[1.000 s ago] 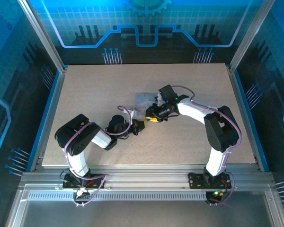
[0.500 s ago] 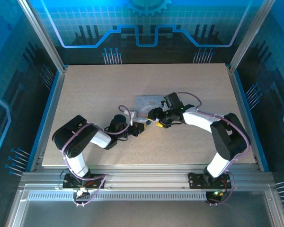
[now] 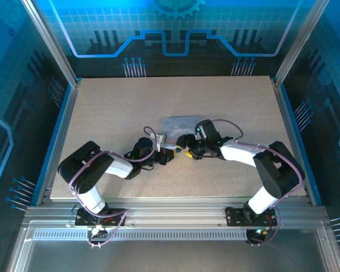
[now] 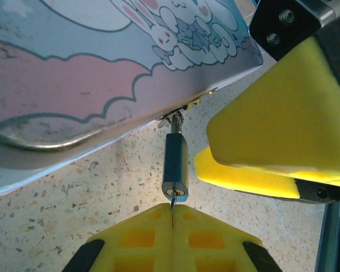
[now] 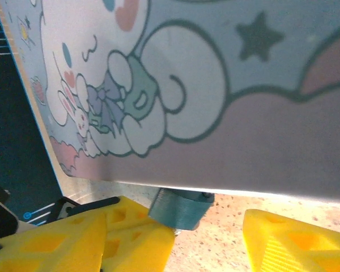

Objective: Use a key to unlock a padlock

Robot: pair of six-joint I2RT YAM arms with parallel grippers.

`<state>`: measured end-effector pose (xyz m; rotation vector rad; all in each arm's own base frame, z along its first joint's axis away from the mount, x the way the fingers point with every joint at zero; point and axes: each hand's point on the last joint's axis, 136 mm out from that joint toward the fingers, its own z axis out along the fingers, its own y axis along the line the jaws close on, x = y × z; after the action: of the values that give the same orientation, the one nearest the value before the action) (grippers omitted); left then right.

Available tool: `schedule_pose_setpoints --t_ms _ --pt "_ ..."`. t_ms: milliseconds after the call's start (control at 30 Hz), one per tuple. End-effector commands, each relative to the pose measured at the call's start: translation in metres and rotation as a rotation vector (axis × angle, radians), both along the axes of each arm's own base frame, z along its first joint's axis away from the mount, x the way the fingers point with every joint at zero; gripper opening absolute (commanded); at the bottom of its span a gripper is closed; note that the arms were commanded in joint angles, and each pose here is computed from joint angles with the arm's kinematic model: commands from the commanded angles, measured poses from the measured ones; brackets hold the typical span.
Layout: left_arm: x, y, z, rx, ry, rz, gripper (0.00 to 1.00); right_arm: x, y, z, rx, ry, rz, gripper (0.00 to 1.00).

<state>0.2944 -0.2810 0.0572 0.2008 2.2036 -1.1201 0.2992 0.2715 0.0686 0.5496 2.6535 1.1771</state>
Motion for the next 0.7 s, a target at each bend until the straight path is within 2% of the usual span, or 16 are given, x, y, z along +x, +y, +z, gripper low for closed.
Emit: schedule_pose_setpoints --t_ms 0,367,433,567,667 --pt "0.004 -0.010 0.024 -0.047 -0.036 -0.007 0.00 -0.004 0.007 -0.006 0.025 0.029 -0.030 0.63" --pt "0.004 -0.010 0.030 -0.064 -0.019 0.008 0.00 -0.005 0.016 -0.017 0.035 0.048 -0.068 0.55" --pt "0.004 -0.011 0.032 -0.074 -0.015 0.011 0.00 -0.007 0.015 -0.019 0.030 0.056 -0.075 0.55" --pt "0.006 -0.012 0.037 -0.097 -0.015 0.020 0.00 -0.013 0.010 -0.027 0.006 0.083 -0.102 0.63" --pt "0.006 -0.012 0.039 -0.107 -0.015 0.021 0.00 -0.016 0.004 -0.031 -0.010 0.093 -0.124 0.63"
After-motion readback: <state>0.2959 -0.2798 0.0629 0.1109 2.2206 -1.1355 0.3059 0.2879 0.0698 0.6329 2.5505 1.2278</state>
